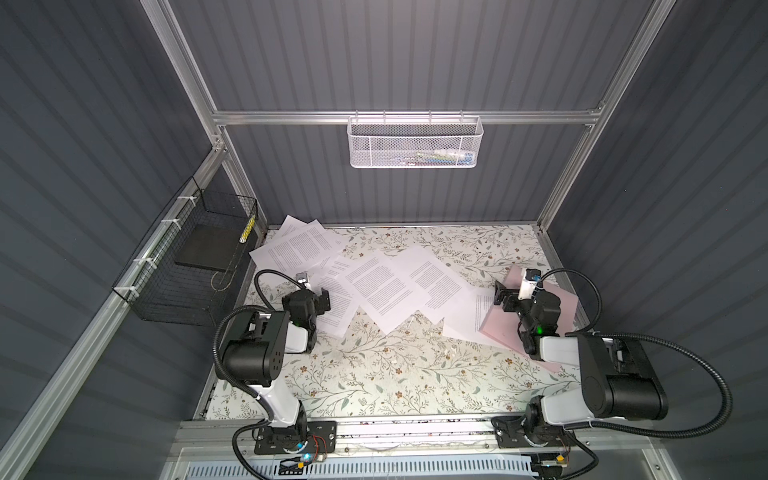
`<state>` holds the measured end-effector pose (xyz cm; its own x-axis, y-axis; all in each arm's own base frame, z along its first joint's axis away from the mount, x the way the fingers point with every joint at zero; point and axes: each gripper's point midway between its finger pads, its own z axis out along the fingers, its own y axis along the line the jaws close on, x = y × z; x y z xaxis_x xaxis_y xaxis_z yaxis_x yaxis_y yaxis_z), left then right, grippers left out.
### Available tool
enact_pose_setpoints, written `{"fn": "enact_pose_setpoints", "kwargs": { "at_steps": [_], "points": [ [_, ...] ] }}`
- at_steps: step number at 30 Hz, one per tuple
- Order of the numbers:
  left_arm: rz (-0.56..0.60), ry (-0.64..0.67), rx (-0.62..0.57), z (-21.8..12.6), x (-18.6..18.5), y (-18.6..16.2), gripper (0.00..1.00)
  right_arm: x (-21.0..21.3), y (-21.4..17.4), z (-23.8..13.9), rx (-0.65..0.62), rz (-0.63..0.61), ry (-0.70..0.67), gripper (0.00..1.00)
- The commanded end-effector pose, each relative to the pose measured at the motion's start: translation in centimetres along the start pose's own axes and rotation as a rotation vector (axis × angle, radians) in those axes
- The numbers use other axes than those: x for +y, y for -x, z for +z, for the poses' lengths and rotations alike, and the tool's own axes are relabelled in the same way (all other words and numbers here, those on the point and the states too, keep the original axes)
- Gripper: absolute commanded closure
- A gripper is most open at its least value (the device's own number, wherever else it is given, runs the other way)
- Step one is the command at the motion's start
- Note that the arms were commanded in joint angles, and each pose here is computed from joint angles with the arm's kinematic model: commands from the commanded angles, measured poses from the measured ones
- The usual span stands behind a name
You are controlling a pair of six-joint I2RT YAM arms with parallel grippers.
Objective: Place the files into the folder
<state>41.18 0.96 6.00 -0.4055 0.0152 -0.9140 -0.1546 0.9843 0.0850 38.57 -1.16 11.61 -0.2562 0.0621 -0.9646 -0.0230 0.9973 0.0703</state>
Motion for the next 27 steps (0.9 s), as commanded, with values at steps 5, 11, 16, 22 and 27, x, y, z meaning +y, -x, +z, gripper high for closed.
{"fn": "enact_pose_setpoints", "kwargs": {
  "at_steps": [5, 11, 16, 22, 27],
  "points": [
    [0.012, -0.007, -0.017, 0.0, -0.3, 0.7, 0.0, 0.4, 0.4, -0.2, -0.021, -0.014, 0.016, 0.01],
    [0.012, -0.009, -0.014, 0.1, -0.4, 0.7, 0.0, 0.4, 0.4, -0.2, -0.02, -0.014, 0.016, 0.01],
    [-0.025, 0.166, 0.027, -1.4, 2.4, 3.8, 0.0, -2.1, 1.8, -0.9, -0.032, 0.035, -0.163, 0.01],
    [-0.258, 0.151, 0.249, -4.5, 0.3, 9.9, 0.0, -6.7, 4.3, -5.3, 0.022, 0.389, -0.548, 0.01],
    [-0.409, -0.283, 0.328, -8.5, -7.8, 10.1, 0.0, -8.6, 3.3, -6.6, 0.062, 0.628, -0.508, 0.01]
  ]
}}
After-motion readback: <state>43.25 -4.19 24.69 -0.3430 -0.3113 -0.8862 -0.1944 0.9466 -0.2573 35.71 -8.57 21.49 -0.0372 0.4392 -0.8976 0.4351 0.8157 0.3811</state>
